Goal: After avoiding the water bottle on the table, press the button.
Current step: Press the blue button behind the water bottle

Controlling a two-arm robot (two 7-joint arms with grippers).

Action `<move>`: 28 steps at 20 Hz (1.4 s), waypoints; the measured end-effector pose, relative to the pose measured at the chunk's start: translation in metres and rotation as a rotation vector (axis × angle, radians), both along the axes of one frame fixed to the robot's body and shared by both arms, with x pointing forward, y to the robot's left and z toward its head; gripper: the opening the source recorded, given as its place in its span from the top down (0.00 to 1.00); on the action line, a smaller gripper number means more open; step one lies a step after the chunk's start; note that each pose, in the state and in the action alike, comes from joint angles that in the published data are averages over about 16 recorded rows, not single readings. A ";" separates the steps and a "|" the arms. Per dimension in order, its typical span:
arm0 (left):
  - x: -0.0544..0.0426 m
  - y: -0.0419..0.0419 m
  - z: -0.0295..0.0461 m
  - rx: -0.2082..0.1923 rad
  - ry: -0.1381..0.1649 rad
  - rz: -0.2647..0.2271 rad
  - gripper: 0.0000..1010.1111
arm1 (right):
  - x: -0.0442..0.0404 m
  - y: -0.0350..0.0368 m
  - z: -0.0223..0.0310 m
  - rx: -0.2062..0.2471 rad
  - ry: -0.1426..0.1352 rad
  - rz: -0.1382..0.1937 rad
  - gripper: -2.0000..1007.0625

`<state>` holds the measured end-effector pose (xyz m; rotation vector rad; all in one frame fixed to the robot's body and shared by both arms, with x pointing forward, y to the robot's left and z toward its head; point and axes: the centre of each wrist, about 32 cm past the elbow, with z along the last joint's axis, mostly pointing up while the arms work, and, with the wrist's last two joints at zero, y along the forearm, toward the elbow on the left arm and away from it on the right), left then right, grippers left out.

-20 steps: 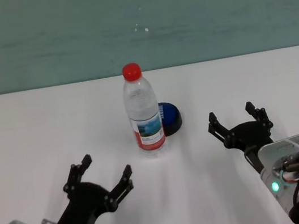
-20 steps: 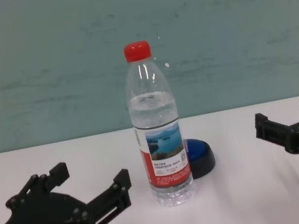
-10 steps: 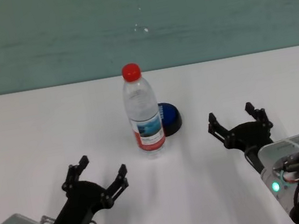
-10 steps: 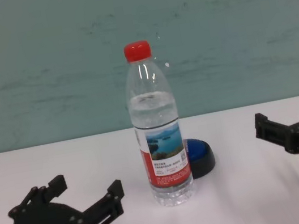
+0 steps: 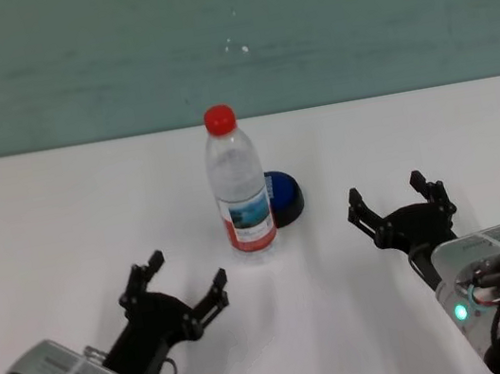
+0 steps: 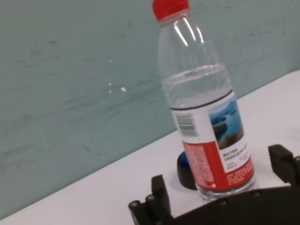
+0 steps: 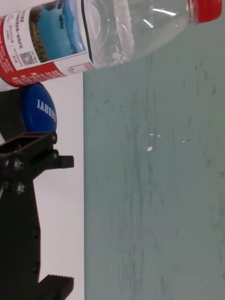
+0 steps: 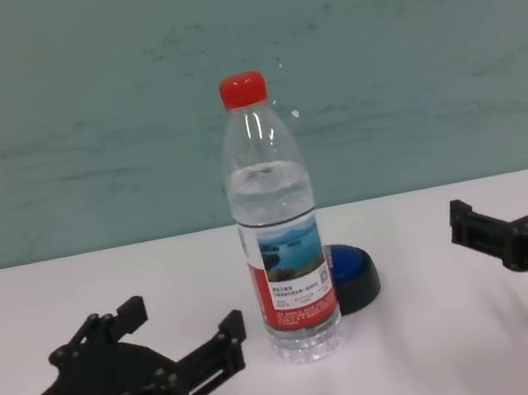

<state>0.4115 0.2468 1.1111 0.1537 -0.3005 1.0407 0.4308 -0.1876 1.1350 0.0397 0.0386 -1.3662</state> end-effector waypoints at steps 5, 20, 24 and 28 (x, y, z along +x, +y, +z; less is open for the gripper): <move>0.0021 -0.0022 0.0017 0.017 -0.007 -0.012 0.01 | 0.0000 0.0000 0.0000 0.000 0.000 0.000 0.00; 0.0020 -0.0044 0.0039 0.043 -0.021 0.001 0.01 | 0.0000 0.0000 0.0000 0.000 0.000 0.000 0.00; 0.0019 -0.0045 0.0037 0.044 -0.021 0.007 0.01 | 0.0000 0.0000 0.0000 0.000 0.000 0.000 0.00; 0.0020 -0.0043 0.0036 0.044 -0.020 0.003 0.01 | 0.0000 0.0000 0.0000 0.000 0.000 0.000 0.00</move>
